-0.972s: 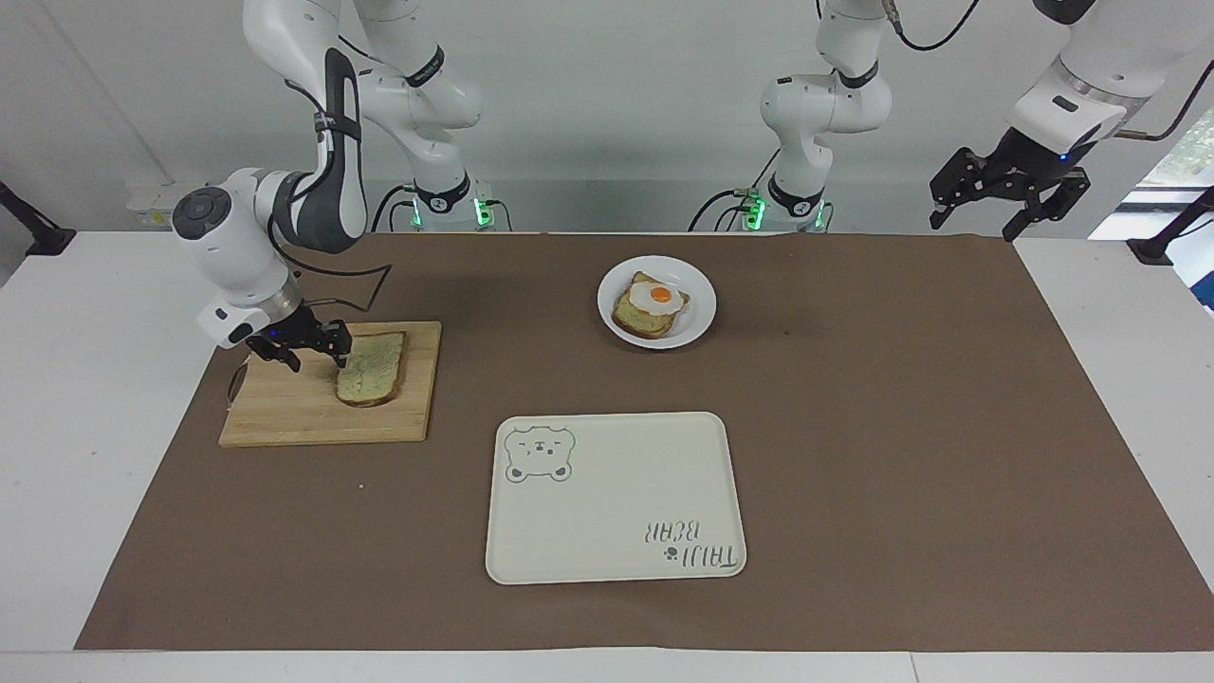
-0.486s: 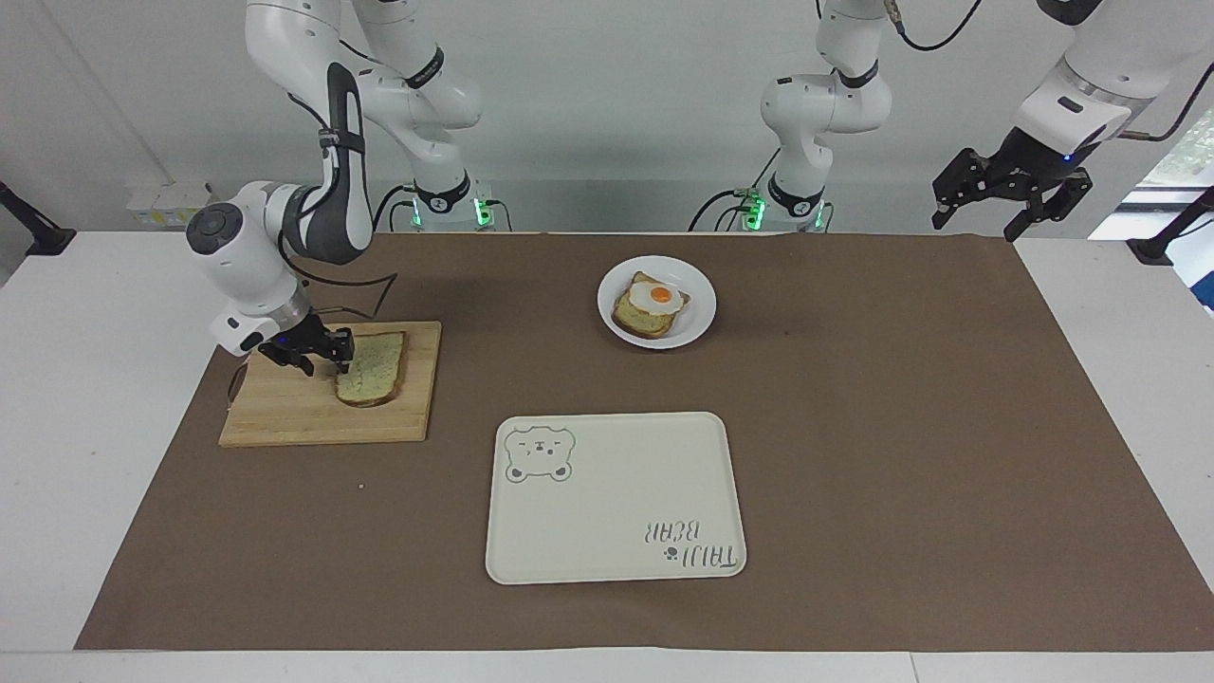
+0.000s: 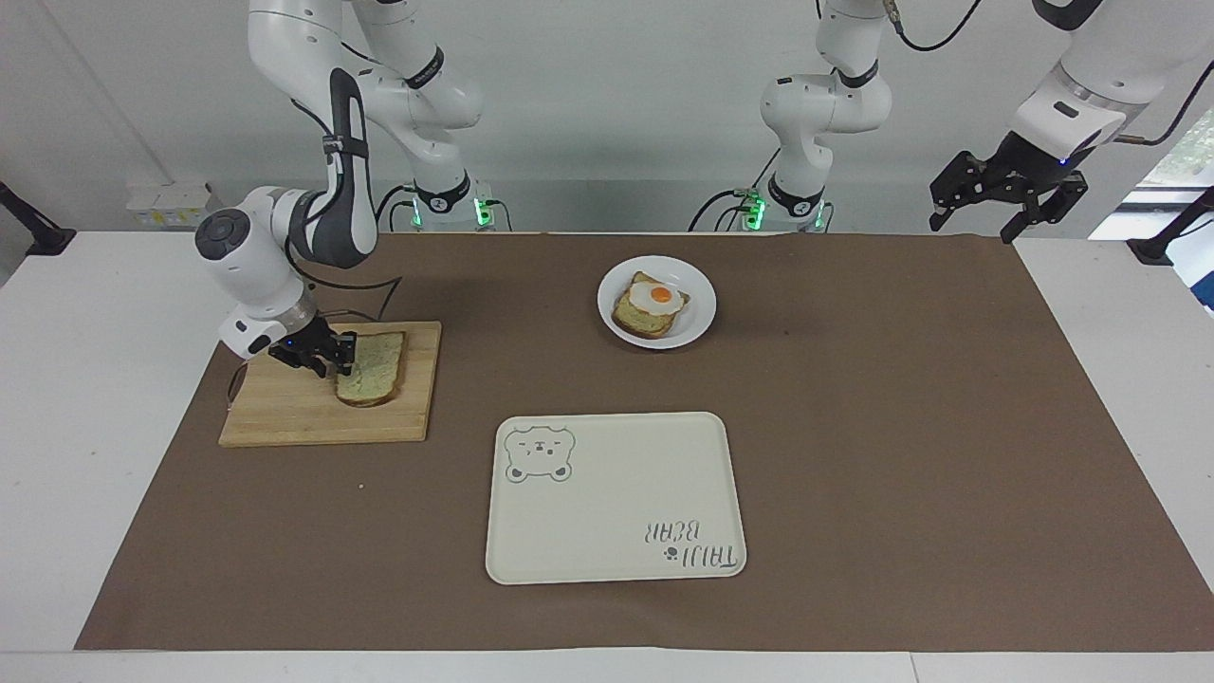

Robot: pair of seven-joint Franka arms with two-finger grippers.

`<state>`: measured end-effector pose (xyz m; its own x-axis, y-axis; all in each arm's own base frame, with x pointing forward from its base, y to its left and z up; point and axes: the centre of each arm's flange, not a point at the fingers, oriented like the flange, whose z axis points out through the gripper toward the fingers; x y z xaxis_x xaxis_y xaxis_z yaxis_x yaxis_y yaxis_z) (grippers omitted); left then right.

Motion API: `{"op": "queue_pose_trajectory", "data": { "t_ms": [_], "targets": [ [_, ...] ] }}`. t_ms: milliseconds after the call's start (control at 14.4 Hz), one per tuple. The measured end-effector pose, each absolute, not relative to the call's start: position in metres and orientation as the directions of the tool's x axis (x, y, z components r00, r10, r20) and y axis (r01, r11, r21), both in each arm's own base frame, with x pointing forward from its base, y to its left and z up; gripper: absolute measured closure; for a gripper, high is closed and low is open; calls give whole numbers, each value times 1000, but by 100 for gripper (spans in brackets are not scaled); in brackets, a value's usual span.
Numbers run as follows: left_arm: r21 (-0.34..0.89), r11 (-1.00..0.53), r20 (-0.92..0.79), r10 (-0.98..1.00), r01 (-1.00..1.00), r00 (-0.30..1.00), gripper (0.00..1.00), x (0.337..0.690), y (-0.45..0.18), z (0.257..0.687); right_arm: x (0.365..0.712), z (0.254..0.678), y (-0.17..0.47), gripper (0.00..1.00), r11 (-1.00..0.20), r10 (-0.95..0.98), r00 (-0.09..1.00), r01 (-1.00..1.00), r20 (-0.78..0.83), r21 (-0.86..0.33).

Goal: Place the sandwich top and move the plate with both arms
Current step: 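Grasp the bread with the right gripper while the left gripper reaches the plate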

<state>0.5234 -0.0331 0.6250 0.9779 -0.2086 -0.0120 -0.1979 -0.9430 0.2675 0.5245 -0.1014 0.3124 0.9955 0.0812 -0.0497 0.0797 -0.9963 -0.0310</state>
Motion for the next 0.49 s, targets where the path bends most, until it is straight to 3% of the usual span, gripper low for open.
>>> {"op": "queue_pose_trajectory", "data": {
  "t_ms": [278,486],
  "targets": [
    [412,-892,20,-198,-188,980,0,523,-42,584,528,321,-103,95,-996,81,994,79,-76,-39],
    [496,-848,48,-187,-186,981,0,508,-45,541,539,352,-107,95,-996,81,990,76,-116,-53]
  ]
}}
